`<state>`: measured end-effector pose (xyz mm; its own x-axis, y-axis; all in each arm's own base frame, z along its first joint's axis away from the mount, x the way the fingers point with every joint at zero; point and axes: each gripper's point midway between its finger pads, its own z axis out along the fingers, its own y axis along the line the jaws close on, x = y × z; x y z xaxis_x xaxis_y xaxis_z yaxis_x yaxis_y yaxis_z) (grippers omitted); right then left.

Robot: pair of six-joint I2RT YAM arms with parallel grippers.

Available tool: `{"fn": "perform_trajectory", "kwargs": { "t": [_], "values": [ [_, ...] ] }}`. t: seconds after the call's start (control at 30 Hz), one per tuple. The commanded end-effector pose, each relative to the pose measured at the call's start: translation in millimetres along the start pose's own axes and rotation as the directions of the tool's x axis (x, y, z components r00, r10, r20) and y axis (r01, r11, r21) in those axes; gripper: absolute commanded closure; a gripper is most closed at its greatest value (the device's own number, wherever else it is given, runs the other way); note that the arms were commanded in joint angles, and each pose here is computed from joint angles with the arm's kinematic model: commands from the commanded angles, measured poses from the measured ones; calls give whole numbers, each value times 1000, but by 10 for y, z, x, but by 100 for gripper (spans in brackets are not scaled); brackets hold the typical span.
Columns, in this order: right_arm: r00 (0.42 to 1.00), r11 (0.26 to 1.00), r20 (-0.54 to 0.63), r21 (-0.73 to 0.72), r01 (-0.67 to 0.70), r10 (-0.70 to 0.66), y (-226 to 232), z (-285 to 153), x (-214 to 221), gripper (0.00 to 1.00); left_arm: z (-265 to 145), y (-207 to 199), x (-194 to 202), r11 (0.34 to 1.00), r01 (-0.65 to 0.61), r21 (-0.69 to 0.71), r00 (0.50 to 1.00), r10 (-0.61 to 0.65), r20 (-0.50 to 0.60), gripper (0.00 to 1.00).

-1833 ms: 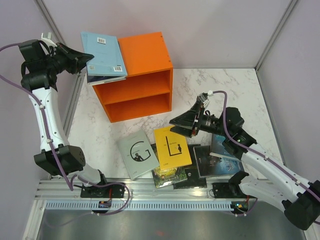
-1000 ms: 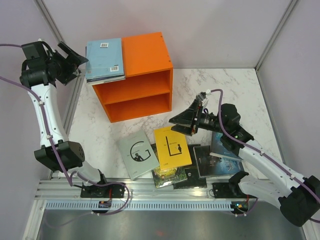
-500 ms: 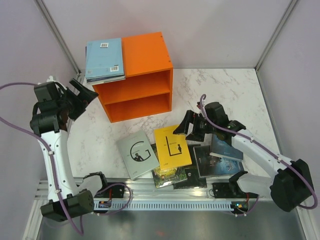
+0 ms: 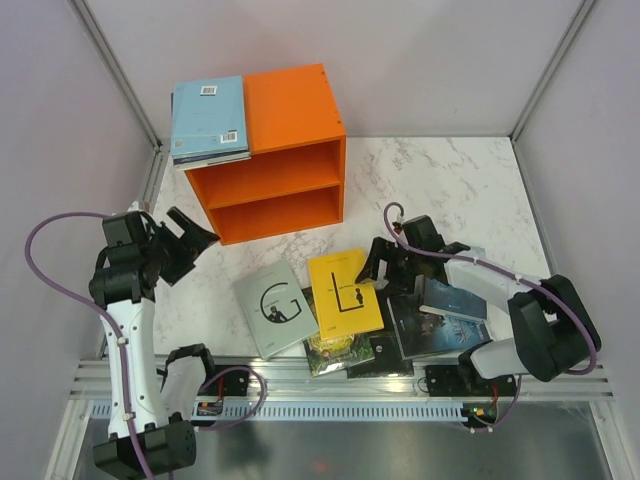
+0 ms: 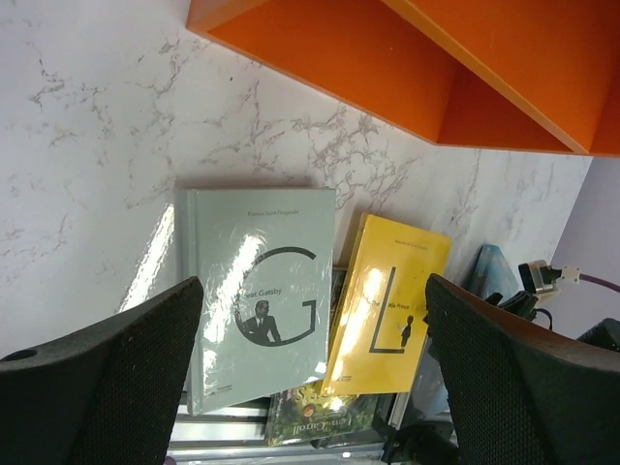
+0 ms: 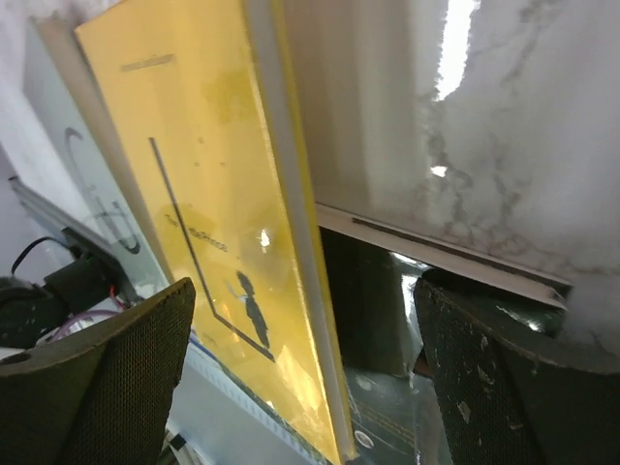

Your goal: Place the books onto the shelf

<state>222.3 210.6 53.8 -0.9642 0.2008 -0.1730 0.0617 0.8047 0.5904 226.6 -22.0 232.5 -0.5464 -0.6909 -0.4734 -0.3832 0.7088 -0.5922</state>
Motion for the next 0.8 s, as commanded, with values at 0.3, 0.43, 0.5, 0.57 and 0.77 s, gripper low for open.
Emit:
{"fn": "perform_trajectory", "kwargs": {
  "t": [0.3,0.43,0.5,0.57,0.77],
  "values": [
    [994,934,18,-343,-95,108,235,373,81,20,20,-3,165,999,15,41,999,-14,-31,5],
    [991,920,24,-375,-114,132,240,411,72,72,24,-4,221,999,4,51,999,-2,-47,5],
    [992,917,22,-385,-104,122,261,396,78,92,38,9,261,999,2,54,998,1,-60,5],
    [994,922,30,-377,-87,106,294,347,47,100,46,-2,300,997,-3,75,998,8,-67,4],
    [988,939,152,-344,28,26,527,-75,-245,100,6,-207,460,975,-22,220,992,49,-118,3]
  ]
}}
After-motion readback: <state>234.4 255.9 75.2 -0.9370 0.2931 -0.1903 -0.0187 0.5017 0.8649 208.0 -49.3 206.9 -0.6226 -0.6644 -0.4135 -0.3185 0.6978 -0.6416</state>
